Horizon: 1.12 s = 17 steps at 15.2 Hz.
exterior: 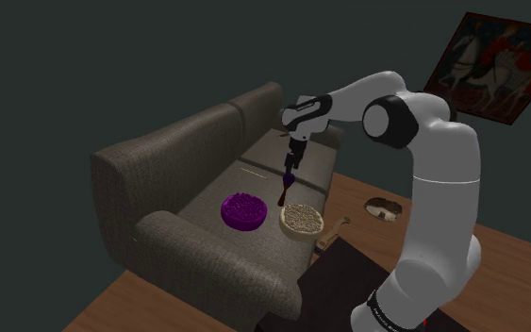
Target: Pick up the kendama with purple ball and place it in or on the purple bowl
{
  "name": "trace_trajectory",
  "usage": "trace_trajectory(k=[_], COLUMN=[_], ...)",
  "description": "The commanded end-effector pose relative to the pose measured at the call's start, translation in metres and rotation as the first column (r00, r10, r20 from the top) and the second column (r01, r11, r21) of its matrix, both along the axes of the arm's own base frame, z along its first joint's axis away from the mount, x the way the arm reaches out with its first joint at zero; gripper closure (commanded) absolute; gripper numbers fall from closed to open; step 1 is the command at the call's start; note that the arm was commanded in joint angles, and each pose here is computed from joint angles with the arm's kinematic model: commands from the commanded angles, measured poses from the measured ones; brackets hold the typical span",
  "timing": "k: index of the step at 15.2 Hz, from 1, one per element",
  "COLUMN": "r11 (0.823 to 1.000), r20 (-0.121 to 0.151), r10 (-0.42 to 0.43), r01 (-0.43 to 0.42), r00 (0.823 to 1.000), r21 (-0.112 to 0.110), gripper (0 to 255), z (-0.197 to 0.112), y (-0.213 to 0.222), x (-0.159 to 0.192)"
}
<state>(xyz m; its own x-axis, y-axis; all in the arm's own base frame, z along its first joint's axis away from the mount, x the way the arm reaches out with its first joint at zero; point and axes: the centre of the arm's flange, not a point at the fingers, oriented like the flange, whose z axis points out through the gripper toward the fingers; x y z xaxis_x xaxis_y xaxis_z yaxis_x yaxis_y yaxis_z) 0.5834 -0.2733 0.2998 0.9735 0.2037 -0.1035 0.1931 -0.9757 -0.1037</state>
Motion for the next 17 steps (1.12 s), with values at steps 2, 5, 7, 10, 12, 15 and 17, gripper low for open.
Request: trace_trajectory(k=[2, 5, 7, 10, 12, 15, 17], r11=[1.000, 1.000, 1.000, 1.000, 1.000, 1.000, 1.000], r20=[0.000, 0.000, 0.000, 0.000, 0.000, 0.000, 0.000], r10=[0.001, 0.001, 0.001, 0.001, 0.001, 0.001, 0.001], r01=[-0.001, -0.001, -0.001, -0.001, -0.001, -0.001, -0.001], r00=[1.000, 1.000, 1.000, 1.000, 1.000, 1.000, 1.000], r21=[0.007, 0.007, 0.007, 0.007, 0.007, 0.007, 0.007], gripper=[0, 0, 0, 0, 0, 0, 0], z=[-0.021, -0.036, -0.047, -0.060, -0.060, -0.060, -0.060], y=[-0.025, -0.023, -0.022, -0.021, -0.021, -0.021, -0.021], x=[0.022, 0.020, 0.018, 0.017, 0.017, 0.017, 0.017])
